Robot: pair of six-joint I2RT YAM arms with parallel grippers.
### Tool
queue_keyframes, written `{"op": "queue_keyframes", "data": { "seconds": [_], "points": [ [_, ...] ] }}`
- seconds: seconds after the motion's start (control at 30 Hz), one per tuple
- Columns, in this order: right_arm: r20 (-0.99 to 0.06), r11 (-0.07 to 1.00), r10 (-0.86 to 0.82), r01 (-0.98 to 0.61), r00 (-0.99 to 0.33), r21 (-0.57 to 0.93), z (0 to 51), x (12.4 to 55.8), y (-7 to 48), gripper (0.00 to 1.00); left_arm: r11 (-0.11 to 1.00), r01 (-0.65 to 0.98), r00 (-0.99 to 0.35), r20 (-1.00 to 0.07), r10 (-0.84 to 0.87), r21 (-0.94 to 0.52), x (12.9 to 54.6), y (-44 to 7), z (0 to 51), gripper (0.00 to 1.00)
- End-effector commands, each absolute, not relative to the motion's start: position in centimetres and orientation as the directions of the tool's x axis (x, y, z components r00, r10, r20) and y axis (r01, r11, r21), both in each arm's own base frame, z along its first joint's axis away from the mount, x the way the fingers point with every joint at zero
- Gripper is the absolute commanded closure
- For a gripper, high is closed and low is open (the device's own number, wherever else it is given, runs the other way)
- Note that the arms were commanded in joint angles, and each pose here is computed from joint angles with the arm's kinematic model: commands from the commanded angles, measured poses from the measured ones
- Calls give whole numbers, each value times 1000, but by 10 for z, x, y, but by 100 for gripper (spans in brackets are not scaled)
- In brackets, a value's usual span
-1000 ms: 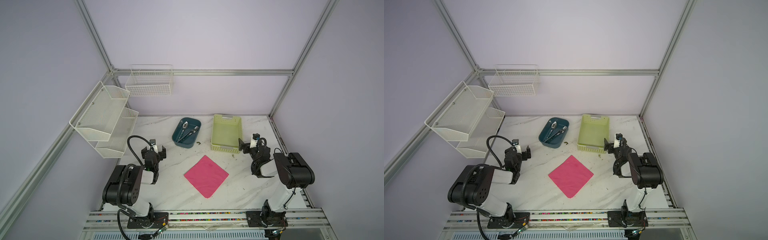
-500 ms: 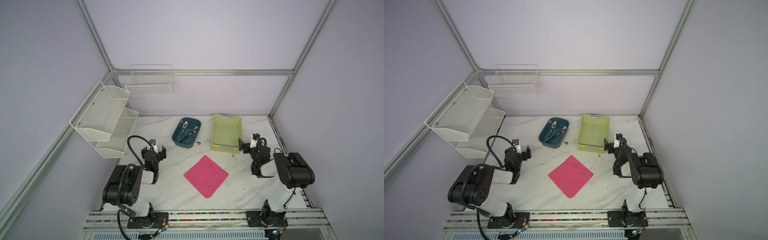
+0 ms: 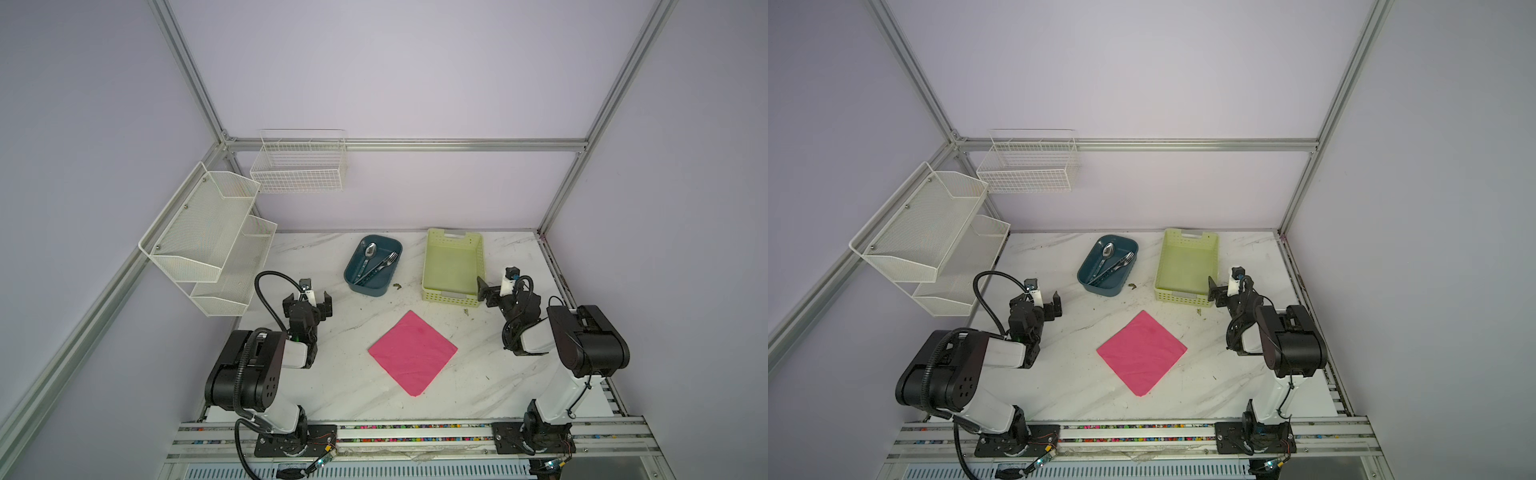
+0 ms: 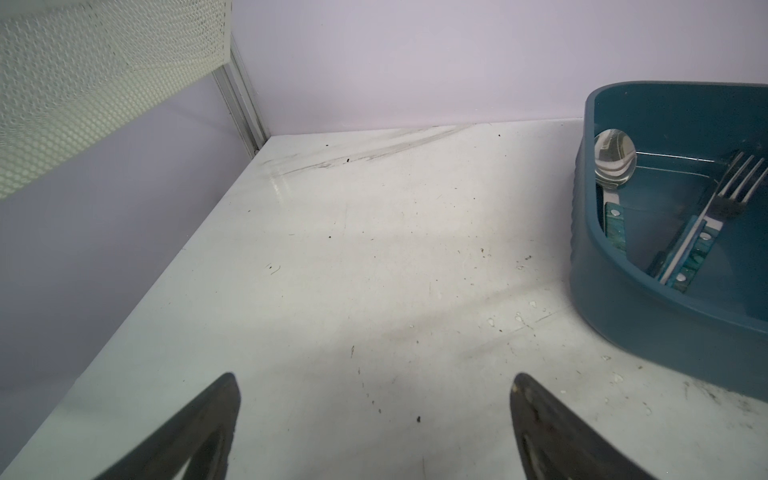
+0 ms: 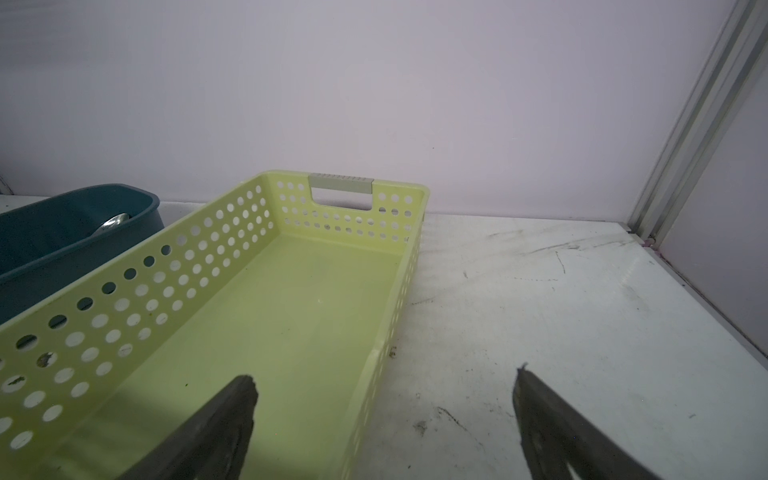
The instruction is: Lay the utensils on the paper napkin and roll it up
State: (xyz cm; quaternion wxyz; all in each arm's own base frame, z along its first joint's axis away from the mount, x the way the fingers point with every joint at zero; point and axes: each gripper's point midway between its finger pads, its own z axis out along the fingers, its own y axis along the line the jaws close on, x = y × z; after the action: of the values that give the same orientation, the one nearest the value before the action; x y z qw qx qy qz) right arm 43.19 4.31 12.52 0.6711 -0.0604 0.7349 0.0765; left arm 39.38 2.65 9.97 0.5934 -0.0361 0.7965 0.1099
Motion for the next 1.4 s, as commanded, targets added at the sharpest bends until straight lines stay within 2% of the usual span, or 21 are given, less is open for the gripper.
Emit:
{"op": "queue_keyframes", "data": {
  "seconds": [0.0, 0.7, 0.8, 1.0, 1.17, 1.37],
  "points": [
    [-999, 980, -9, -197, -40, -1, 137, 430, 42, 3, 974, -198, -240, -969, 60, 109, 399, 27, 115, 0],
    [-999, 981, -4, -193, -40, 4, 137, 431, 42, 3, 974, -198, -239, -969, 59, 108, 399, 28, 115, 0],
    [-999, 990, 7, -143, -40, 13, 139, 431, 33, 3, 974, -196, -234, -970, 64, 111, 397, 27, 115, 1],
    [-999, 992, 15, -124, -37, 19, 160, 429, 30, 3, 977, -175, -215, -973, 81, 120, 396, 23, 130, 0],
    [-997, 995, 18, -99, -75, 26, 184, 428, 26, 3, 981, -133, -257, -960, 106, 144, 399, 15, 159, 1],
    [-984, 989, 89, -99, -156, 105, 217, 427, 29, 10, 998, -52, -340, -940, 17, 37, 403, -5, 185, 0]
  ]
}}
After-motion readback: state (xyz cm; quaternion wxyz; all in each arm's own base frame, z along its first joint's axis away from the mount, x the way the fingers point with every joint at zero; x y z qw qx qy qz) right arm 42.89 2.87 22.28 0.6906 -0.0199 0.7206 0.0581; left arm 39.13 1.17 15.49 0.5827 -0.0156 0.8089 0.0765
